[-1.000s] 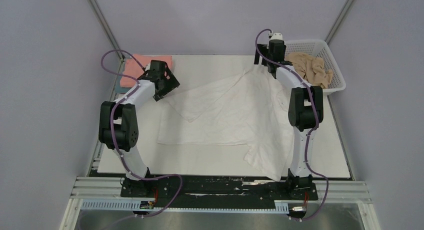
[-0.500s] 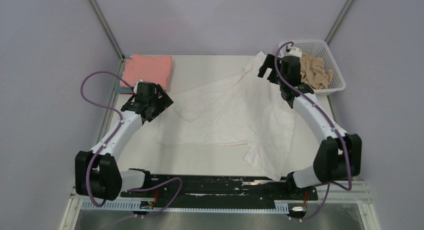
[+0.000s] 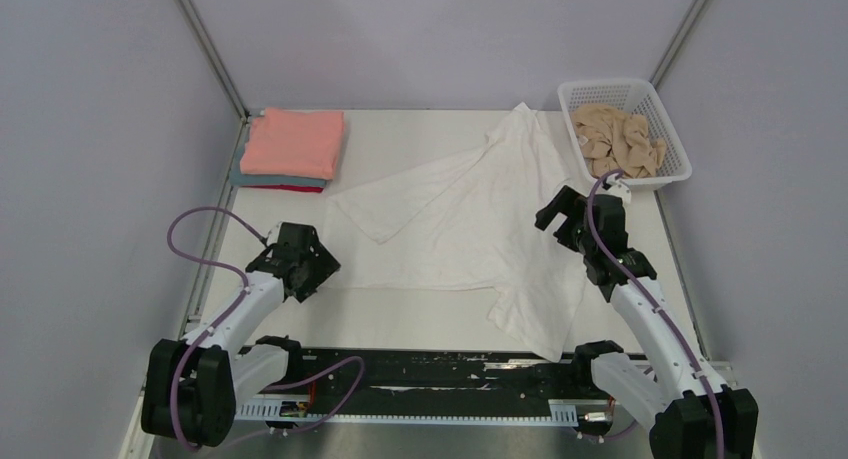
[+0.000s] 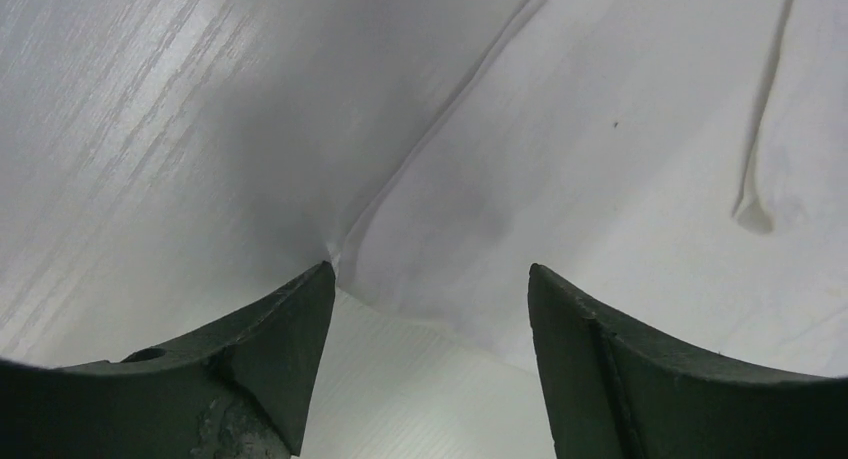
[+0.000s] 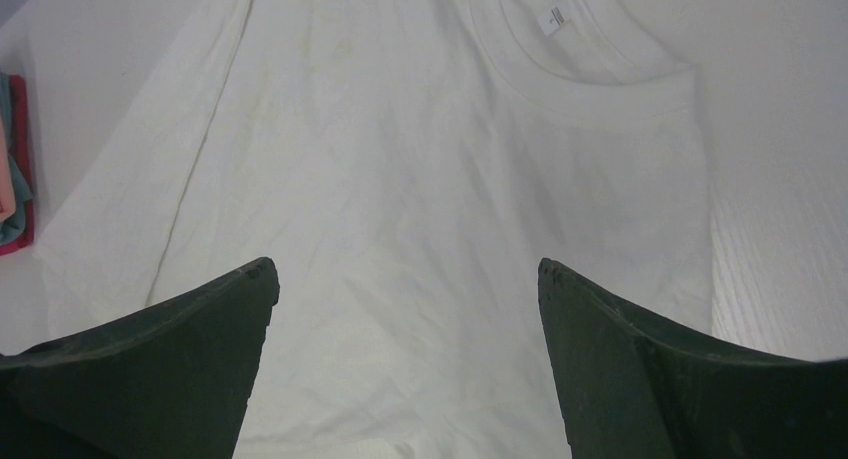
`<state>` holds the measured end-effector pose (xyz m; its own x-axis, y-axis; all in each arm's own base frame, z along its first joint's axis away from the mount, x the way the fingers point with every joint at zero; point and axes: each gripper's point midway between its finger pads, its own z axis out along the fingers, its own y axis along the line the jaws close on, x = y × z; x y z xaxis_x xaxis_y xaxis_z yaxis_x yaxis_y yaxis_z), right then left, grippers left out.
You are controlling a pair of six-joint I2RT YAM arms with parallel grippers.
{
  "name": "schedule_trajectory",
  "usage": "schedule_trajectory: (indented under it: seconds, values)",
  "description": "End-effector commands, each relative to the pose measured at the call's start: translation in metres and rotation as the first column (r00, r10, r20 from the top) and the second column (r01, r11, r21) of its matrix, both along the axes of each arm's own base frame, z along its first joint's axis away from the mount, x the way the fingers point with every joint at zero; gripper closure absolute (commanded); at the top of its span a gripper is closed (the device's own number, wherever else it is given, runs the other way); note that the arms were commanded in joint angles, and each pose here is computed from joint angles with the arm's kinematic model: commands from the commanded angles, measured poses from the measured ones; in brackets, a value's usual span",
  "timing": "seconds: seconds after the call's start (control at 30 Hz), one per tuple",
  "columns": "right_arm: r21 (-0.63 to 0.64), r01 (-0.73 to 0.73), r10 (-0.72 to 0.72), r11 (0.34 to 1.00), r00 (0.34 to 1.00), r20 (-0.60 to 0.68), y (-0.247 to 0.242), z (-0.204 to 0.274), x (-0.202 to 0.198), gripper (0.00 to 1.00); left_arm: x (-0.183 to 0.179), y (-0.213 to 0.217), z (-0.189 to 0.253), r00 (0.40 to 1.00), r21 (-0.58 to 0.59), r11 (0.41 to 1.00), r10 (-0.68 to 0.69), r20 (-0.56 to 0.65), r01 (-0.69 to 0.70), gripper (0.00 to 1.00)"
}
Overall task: Fold and stack the t-shirts
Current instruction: Flatten out the tshirt
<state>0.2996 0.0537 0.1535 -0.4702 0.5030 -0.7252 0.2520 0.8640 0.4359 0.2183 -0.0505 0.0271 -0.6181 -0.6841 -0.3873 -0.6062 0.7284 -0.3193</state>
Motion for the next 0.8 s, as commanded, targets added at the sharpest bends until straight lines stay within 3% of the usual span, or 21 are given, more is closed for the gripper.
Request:
schedule_trajectory:
  seconds: [0.0, 0.1, 0.13, 0.2, 0.37, 0.5, 0.7, 0.77]
  values:
    - [0.018, -0.002, 0.004, 1.0, 0.994, -0.11, 0.005, -0.013, -0.019, 0.0, 0.013, -0.009, -0.009, 1.0, -0.041, 0.999, 0.003, 0.004, -0.002, 0.29]
    - [-0.005, -0.001, 0.0, 1.0, 0.982, -0.188, 0.007, -0.024, -0.031, 0.0, 0.01, -0.012, -0.02, 1.0, -0.049, 0.999, -0.005, -0.027, 0.004, 0.52]
    - [-0.011, -0.004, 0.002, 1.0, 0.977, -0.215, 0.008, -0.028, -0.035, 0.0, 0.012, -0.013, -0.021, 1.0, -0.057, 0.998, -0.008, -0.018, 0.007, 0.7]
    - [-0.025, -0.022, 0.014, 0.999, 0.959, -0.284, 0.012, -0.038, -0.048, 0.0, 0.012, -0.018, -0.023, 0.999, -0.076, 0.997, -0.026, -0.018, 0.025, 0.97]
    - [-0.08, -0.147, 0.091, 0.986, 0.872, -0.482, 0.033, -0.068, -0.093, 0.06, 0.015, -0.012, -0.022, 0.999, -0.036, 0.998, -0.044, -0.014, 0.043, 1.0]
    - [-0.077, -0.166, 0.074, 0.983, 0.746, -0.662, 0.038, -0.097, -0.137, 0.12, 0.017, -0.006, -0.015, 0.999, -0.001, 0.999, -0.036, -0.01, 0.036, 1.0]
    - [-0.117, -0.155, 0.01, 0.981, 0.645, -0.764, 0.038, -0.106, -0.183, 0.17, 0.019, -0.006, -0.007, 0.997, -0.002, 0.999, -0.045, 0.058, 0.046, 1.0]
    - [-0.108, -0.159, 0.015, 0.981, 0.623, -0.782, 0.039, -0.115, -0.193, 0.25, 0.02, -0.006, -0.003, 0.995, -0.001, 0.999, -0.051, 0.09, 0.051, 1.0]
